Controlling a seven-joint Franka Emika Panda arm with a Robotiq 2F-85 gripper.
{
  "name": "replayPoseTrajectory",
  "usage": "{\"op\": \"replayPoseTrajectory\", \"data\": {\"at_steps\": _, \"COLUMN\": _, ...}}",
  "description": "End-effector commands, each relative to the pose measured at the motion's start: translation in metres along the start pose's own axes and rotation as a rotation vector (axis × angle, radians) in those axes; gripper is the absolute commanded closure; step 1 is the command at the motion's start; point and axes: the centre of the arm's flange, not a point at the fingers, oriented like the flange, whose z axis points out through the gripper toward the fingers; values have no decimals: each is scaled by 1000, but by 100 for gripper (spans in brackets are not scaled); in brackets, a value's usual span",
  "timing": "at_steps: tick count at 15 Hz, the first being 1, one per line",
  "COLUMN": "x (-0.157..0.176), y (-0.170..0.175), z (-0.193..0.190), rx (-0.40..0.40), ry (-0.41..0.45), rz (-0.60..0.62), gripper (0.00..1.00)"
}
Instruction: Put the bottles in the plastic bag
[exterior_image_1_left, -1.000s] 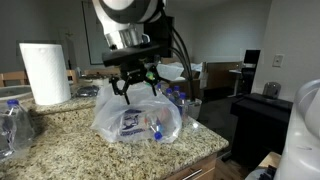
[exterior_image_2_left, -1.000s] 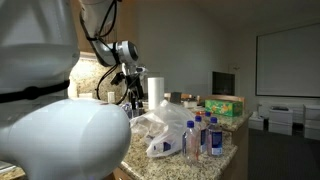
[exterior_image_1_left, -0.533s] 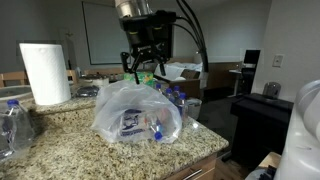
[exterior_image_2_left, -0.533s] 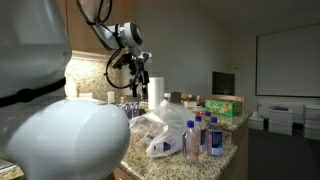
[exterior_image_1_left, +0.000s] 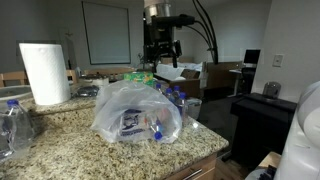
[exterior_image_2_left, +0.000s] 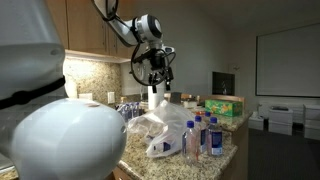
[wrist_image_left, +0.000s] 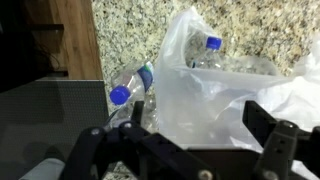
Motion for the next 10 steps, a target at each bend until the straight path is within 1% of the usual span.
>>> {"op": "replayPoseTrajectory", "data": {"at_steps": 1, "x": 5, "y": 60, "z": 11, "rx": 48, "ry": 105, "rz": -13, "gripper": 0}}
{"op": "replayPoseTrajectory", "data": {"at_steps": 3, "x": 9, "y": 78, "z": 19, "rx": 77, "ry": 131, "rz": -33, "gripper": 0}}
{"op": "replayPoseTrajectory", "data": {"at_steps": 4, "x": 10, "y": 85, "z": 21, "rx": 79, "ry": 146, "rz": -41, "gripper": 0}}
{"op": "replayPoseTrajectory", "data": {"at_steps": 5, "x": 20, "y": 70, "z": 11, "rx": 66, "ry": 108, "rz": -3, "gripper": 0}}
{"op": "replayPoseTrajectory", "data": {"at_steps": 7, "x": 19, "y": 79, "z": 16, "rx": 71, "ry": 118, "rz": -11, "gripper": 0}}
{"op": "replayPoseTrajectory", "data": {"at_steps": 10, "x": 18, "y": 78, "z": 15, "rx": 72, "ry": 123, "rz": -14, "gripper": 0}}
